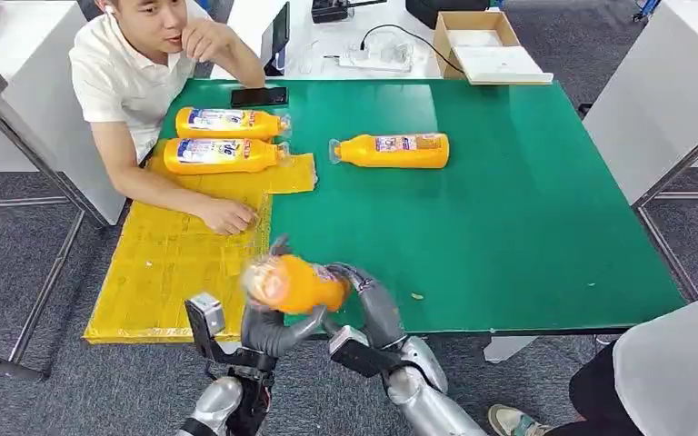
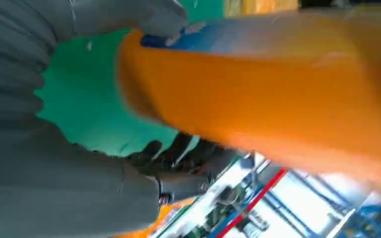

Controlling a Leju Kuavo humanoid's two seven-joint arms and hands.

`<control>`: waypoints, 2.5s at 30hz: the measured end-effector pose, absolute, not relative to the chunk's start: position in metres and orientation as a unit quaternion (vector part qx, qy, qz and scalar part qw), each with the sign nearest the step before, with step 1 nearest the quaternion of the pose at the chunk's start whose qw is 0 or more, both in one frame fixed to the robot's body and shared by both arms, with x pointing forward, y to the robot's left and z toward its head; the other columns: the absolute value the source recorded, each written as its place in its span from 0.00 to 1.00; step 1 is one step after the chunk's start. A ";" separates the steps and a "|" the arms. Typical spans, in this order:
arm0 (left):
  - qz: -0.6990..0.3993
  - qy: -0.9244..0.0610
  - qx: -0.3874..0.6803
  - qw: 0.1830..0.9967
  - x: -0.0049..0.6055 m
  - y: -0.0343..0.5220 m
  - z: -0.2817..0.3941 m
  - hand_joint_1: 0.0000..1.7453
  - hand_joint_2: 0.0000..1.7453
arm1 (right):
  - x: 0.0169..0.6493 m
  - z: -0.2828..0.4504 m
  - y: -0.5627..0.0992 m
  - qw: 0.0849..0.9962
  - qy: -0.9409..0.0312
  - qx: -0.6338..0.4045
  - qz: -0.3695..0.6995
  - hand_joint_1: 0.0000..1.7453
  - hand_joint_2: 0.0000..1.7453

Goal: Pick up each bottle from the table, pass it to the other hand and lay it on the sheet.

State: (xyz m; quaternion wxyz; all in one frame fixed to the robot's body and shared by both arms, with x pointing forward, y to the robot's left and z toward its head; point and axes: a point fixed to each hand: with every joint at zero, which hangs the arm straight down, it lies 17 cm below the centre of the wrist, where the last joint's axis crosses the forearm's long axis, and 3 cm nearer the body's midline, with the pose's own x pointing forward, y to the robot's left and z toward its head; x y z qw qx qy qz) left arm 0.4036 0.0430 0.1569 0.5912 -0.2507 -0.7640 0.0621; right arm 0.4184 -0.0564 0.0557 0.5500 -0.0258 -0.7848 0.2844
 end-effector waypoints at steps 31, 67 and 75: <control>0.091 -0.749 -0.287 0.590 0.407 0.058 0.175 1.00 1.00 | 0.399 0.071 -0.016 0.502 -0.794 -0.032 0.340 0.93 1.00; -0.058 -0.805 -0.062 0.587 0.418 0.101 0.155 1.00 1.00 | 0.369 0.070 0.005 0.494 -0.801 -0.028 0.336 0.00 0.00; -0.103 -0.824 0.058 0.554 0.450 0.153 0.173 1.00 1.00 | 0.357 0.070 0.007 0.484 -0.805 -0.031 0.341 0.00 0.00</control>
